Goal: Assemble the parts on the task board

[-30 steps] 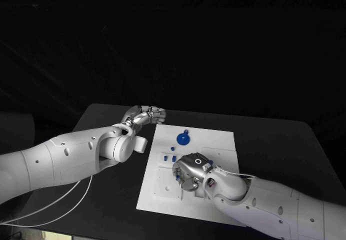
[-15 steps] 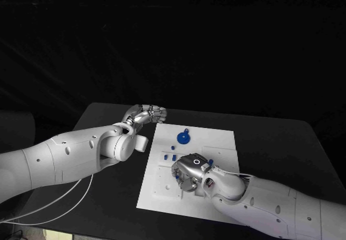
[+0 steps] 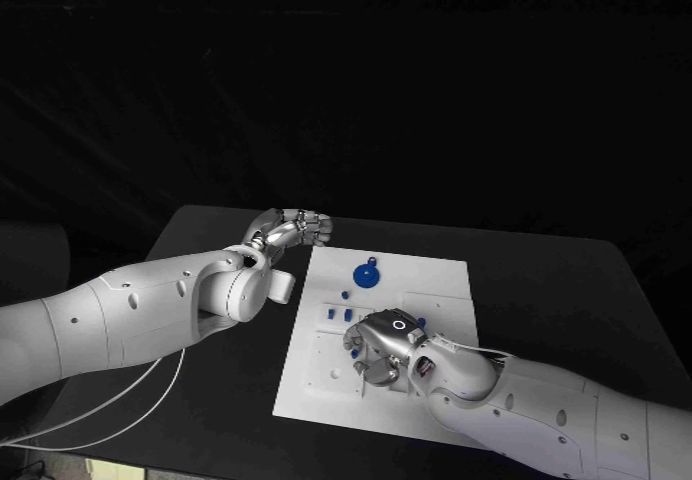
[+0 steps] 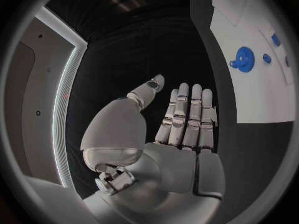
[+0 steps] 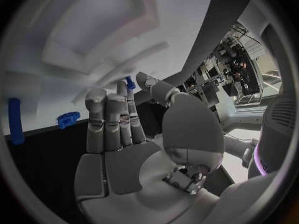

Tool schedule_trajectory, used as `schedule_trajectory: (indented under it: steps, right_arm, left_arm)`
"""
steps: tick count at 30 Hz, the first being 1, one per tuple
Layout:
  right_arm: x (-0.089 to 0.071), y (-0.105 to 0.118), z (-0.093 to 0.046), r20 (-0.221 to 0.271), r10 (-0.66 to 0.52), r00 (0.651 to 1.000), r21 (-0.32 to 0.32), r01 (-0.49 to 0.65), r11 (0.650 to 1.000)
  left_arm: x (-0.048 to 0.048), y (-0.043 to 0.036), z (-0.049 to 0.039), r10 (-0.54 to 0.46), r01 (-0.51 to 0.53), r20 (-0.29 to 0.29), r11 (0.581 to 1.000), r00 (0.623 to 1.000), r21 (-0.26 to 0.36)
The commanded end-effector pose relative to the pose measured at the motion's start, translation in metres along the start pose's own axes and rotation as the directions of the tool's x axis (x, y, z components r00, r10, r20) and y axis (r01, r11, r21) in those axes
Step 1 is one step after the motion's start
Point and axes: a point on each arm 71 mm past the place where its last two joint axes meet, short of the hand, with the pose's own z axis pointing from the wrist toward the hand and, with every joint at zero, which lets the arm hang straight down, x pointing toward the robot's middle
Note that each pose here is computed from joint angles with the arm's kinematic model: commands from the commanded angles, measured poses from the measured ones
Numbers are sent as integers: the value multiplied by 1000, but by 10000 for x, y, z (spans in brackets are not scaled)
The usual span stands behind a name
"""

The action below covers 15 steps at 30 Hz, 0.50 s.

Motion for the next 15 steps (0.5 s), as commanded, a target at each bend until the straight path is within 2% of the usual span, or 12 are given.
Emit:
schedule_trajectory:
  steps: [1,5,8,11,15]
  right_arm:
    - [0,-41,-71,14,53,998,17,-53,998]
    - [-94,-63,-162,50,82,995,18,-83,996]
    - [-230,-137,-226,79,104,991,34,-107,994]
    - [-404,-223,-288,109,110,988,46,-115,992]
    - [-640,-353,-368,116,117,986,70,-126,990]
  left_arm:
    - [5,-13,-2,-7,7,-6,1000,1000,5]
    - [-13,-12,-5,-6,6,-2,1000,1000,3]
    - [-11,-11,-3,-6,6,-3,1000,1000,4]
    - [-20,-11,-5,-6,6,-2,1000,1000,3]
    - [-28,-10,-7,-6,6,-1,1000,1000,3]
